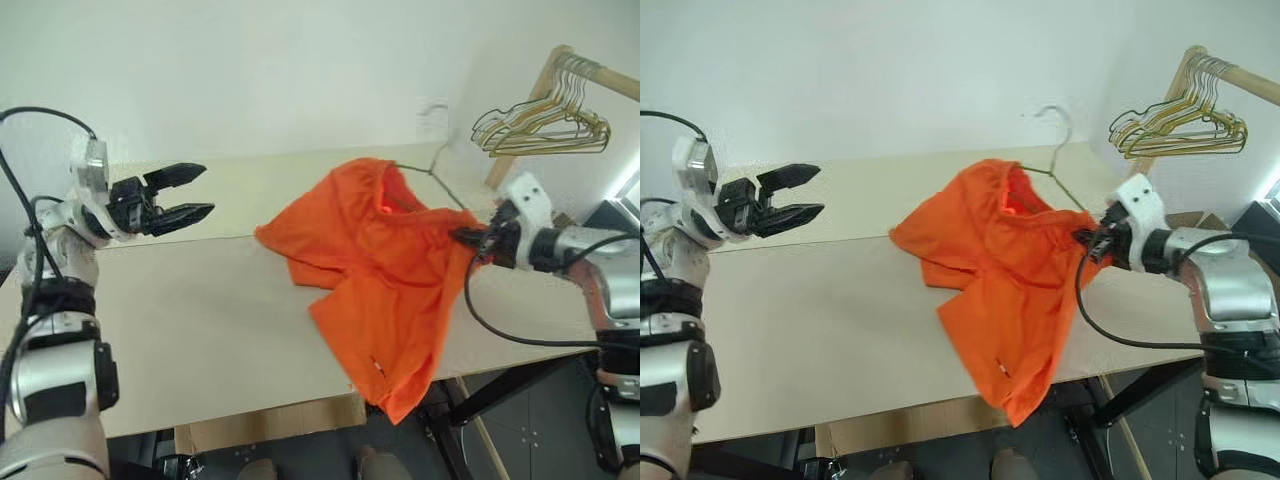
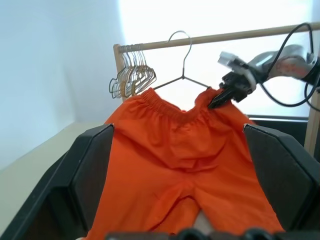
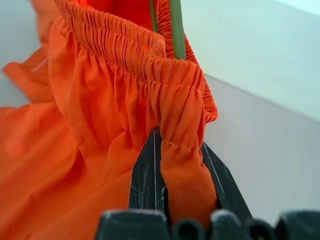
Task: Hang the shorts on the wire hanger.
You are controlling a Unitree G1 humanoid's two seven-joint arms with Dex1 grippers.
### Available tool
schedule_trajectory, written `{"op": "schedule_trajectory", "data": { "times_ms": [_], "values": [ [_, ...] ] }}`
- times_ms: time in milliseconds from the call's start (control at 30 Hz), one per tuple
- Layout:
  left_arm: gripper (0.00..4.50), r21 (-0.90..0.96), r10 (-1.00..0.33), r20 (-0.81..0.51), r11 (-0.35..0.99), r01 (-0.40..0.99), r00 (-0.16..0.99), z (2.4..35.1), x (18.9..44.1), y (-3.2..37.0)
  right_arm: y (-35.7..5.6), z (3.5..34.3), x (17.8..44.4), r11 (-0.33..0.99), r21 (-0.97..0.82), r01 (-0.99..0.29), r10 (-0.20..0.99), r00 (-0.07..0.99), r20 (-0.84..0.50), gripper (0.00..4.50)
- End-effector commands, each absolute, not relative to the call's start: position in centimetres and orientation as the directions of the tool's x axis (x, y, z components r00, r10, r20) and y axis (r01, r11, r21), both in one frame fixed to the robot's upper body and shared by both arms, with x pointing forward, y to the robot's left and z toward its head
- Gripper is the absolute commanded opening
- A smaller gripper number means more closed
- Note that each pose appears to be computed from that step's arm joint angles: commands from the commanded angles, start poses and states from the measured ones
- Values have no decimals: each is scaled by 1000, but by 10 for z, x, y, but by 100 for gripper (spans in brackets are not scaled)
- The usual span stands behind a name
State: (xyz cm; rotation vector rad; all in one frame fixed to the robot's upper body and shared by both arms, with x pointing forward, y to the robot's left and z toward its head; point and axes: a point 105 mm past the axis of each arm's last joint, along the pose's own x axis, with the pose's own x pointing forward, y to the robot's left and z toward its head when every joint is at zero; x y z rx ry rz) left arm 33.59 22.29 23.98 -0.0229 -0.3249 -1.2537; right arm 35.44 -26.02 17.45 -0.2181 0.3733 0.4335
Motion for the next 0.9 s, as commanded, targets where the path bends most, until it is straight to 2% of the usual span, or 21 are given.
{"op": "schedule_trajectory", "data": {
  "times_ms": [33,200,300,400,500,600,733,900],
  "values": [
    [447,211,-922,329,285,935,207,258,317,205,-287,198,345,955,-110,-277,224,910,-348,0],
    [447,159,-913,357,269,950,198,244,301,185,-327,202,324,995,-99,-21,-22,912,-410,0],
    [447,132,-906,362,283,950,219,238,303,180,-349,220,323,983,-71,169,-183,911,-370,0],
    [447,126,-899,370,297,946,233,238,306,175,-360,233,324,956,-66,287,-291,893,-342,0],
    [447,121,-893,384,302,946,236,238,308,173,-374,238,325,890,-128,438,-455,828,-327,0],
    [447,111,-894,381,298,948,236,233,308,169,-395,240,322,787,-107,607,-607,732,-309,0],
    [447,110,-890,400,282,953,218,235,303,165,-406,240,323,712,-1,702,-668,676,-310,0],
    [447,104,-892,386,296,950,236,229,304,162,-422,240,327,631,47,774,-733,615,-291,0]
  ]
}}
